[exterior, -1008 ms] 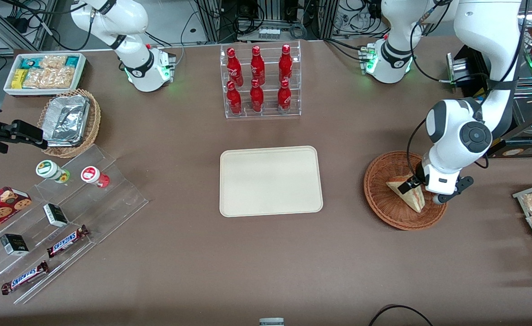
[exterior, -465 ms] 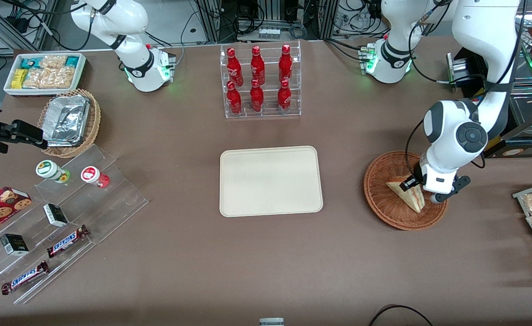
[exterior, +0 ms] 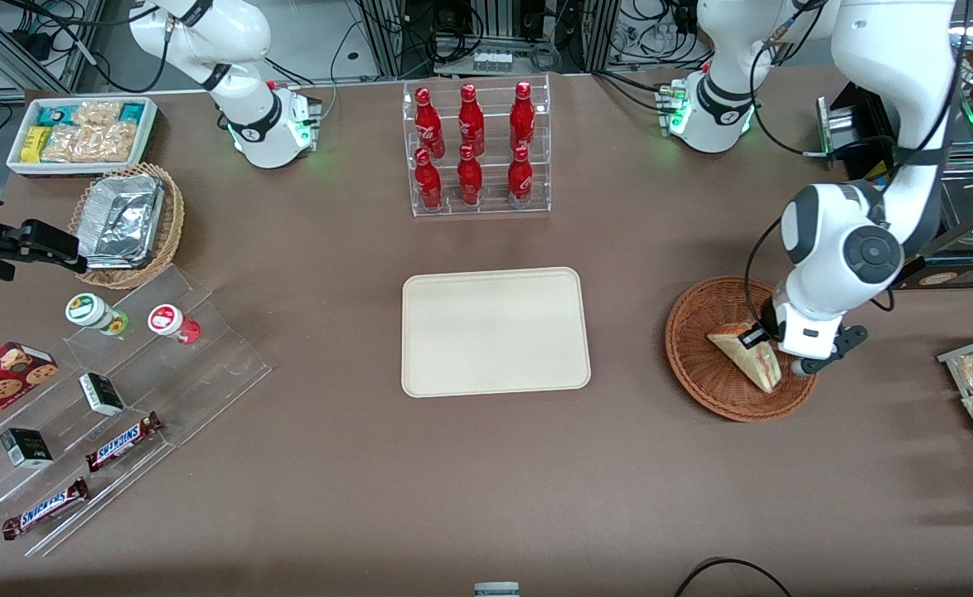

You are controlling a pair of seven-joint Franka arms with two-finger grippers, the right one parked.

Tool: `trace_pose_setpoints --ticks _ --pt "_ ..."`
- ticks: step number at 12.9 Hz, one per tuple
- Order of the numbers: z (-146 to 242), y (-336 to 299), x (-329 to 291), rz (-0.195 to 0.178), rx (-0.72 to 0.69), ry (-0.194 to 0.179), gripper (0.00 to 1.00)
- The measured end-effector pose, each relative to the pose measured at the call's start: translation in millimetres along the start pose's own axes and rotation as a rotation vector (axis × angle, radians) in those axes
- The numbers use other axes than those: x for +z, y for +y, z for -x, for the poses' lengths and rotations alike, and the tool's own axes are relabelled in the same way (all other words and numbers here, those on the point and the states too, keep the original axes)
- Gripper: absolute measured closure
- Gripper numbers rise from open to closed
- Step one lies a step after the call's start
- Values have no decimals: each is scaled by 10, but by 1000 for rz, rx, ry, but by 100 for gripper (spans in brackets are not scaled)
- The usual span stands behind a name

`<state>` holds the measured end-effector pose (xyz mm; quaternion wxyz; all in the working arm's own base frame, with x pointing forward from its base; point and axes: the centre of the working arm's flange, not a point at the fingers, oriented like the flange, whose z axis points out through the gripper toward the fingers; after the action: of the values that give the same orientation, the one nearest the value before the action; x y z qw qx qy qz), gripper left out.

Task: Place sandwich from basket to tray
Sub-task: 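Lift the sandwich and carry it toward the cream tray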

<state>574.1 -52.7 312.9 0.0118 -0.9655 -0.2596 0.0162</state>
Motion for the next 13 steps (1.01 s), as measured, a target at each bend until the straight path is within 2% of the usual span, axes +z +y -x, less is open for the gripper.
trace_pose_setpoints --ticks 1,3,6,9,13 --pt "-52 86 -305 -10 8 -16 86" --pt "-35 359 -1059 -21 62 -30 86" --pt "294 893 -1846 -2 204 0 86" --pt "831 1549 -2001 21 275 29 86" --pt "1625 2585 -1578 -5 272 19 86"
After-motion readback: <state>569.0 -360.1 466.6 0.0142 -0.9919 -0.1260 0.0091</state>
